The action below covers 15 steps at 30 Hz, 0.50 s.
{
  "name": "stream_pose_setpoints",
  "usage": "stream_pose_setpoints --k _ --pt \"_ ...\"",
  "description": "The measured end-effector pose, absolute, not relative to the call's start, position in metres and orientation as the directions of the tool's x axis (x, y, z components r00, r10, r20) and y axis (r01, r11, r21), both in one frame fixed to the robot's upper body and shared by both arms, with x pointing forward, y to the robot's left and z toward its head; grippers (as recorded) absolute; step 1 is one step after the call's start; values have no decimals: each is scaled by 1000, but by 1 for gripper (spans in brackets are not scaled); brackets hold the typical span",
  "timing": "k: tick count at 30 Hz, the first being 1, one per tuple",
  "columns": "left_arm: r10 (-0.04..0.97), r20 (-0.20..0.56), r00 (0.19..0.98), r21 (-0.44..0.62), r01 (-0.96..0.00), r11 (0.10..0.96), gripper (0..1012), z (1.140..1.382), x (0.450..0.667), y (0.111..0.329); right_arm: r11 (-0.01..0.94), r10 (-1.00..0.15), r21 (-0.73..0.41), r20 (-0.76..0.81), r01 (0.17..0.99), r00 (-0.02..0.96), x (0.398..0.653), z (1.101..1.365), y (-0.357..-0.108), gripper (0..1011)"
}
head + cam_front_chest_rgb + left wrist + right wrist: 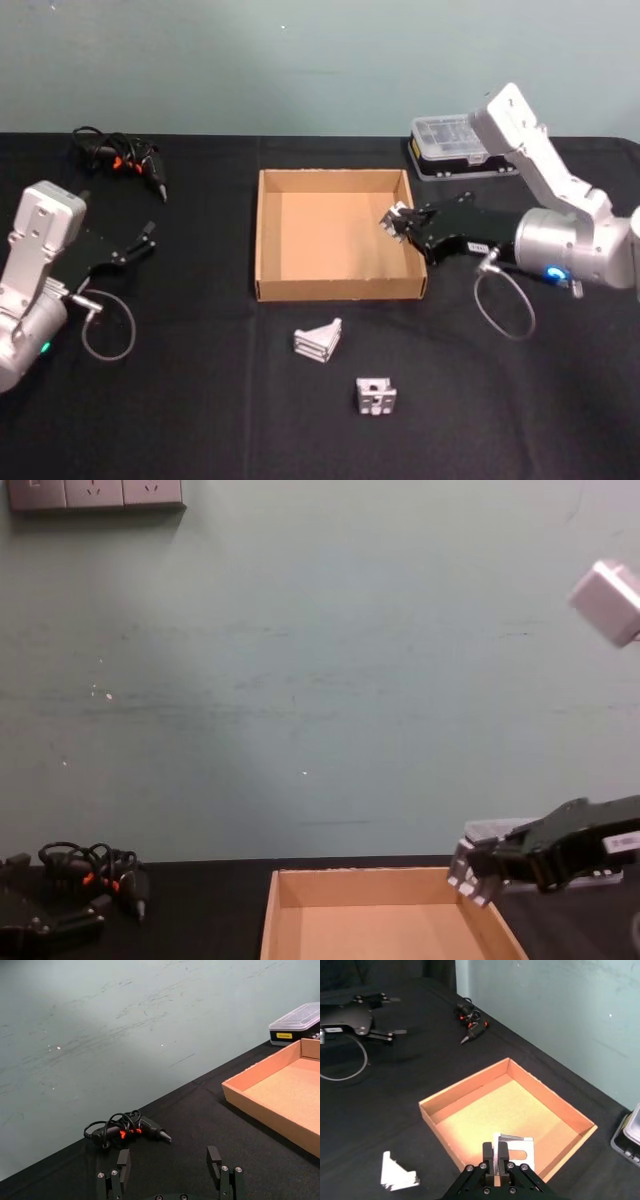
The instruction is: Use one hand to pick up the angle iron from the table and place it into the box.
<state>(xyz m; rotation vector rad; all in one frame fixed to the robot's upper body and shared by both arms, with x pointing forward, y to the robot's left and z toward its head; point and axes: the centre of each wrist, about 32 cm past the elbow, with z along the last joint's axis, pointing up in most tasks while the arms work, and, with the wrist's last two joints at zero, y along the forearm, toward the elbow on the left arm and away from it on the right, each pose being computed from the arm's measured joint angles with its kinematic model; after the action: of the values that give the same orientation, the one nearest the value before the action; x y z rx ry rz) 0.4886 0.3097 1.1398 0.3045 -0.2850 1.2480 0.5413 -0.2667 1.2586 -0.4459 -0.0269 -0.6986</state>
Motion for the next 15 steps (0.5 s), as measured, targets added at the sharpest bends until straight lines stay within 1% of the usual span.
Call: stream_pose_setpoints --k 6,15 --pt "880 374 292 70 -955 287 1000 1140 489 310 663 -636 -407 137 629 759 561 1245 -257 58" --pt "880 374 292 70 -955 287 1000 1140 489 310 657 -629 -445 123 609 767 579 1231 -244 57"
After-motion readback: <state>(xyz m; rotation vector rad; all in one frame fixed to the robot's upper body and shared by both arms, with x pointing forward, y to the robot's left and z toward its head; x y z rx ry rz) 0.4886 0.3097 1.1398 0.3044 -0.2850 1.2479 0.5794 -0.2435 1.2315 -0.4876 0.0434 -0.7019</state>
